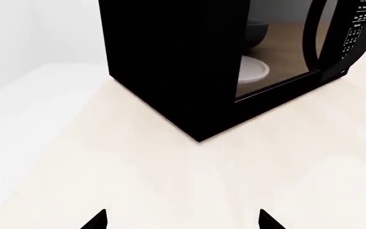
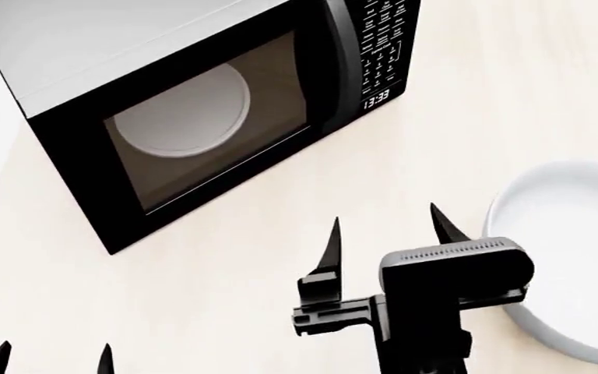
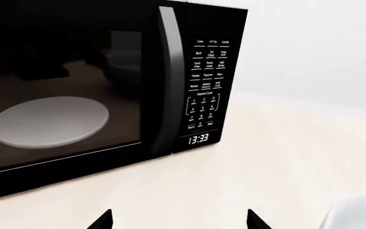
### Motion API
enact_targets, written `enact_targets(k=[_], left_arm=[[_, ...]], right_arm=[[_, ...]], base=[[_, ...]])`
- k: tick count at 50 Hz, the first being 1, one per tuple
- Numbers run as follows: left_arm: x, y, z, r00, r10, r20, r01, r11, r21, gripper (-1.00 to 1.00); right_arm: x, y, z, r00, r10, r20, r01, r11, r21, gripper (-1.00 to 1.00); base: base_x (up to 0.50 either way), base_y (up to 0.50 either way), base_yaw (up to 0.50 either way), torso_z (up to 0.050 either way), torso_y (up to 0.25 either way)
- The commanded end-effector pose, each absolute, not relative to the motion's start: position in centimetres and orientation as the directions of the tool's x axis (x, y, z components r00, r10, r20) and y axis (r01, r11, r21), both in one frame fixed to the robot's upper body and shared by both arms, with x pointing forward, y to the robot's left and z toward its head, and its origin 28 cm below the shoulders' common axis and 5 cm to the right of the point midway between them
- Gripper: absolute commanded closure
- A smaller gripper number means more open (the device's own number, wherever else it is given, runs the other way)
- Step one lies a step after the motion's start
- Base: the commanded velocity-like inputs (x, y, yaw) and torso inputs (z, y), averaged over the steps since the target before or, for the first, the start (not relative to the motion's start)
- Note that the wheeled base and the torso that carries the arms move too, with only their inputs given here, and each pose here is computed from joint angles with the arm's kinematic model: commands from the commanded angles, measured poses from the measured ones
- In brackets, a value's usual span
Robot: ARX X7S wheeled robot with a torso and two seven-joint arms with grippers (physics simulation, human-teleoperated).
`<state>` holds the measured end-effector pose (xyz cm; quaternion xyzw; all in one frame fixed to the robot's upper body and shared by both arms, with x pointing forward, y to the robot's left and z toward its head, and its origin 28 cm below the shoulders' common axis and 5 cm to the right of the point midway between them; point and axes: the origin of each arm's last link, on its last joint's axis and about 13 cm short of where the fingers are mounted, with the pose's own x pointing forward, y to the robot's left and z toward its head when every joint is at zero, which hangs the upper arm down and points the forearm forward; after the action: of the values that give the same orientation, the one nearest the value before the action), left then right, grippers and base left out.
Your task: Open the microwave.
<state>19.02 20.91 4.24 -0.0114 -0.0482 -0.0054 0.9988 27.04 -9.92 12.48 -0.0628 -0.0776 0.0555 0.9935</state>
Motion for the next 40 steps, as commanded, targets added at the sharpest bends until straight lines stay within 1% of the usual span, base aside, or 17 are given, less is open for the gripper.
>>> enact_targets(k=[1, 12, 30, 40], left_arm=[[19.1, 21.0, 4.3, 0.996, -0.009, 0.094, 0.011, 1.0, -0.026, -1.0], [19.1, 21.1, 4.4, 0.995, -0.004, 0.097, 0.007, 0.999, -0.032, -1.0], [18.9, 21.3, 4.6, 0.995, -0.003, 0.101, 0.007, 0.999, -0.039, -1.0], [19.0, 21.3, 4.6, 0.995, -0.005, 0.098, 0.009, 0.999, -0.043, -1.0]], right_arm=[[29.3, -10.1, 14.2, 0.986, 0.111, 0.127, -0.088, 0.98, -0.179, -1.0], [31.4, -9.7, 16.0, 0.988, 0.096, 0.119, -0.069, 0.975, -0.212, -1.0], [33.3, -9.2, 18.1, 0.99, 0.09, 0.11, -0.057, 0.959, -0.277, -1.0], [34.5, -8.9, 19.1, 0.988, 0.115, 0.105, -0.086, 0.965, -0.247, -1.0]], base=[[0.0, 0.0, 0.0, 0.0, 0.0], [0.0, 0.0, 0.0, 0.0, 0.0], [0.0, 0.0, 0.0, 0.0, 0.0], [0.0, 0.0, 0.0, 0.0, 0.0]])
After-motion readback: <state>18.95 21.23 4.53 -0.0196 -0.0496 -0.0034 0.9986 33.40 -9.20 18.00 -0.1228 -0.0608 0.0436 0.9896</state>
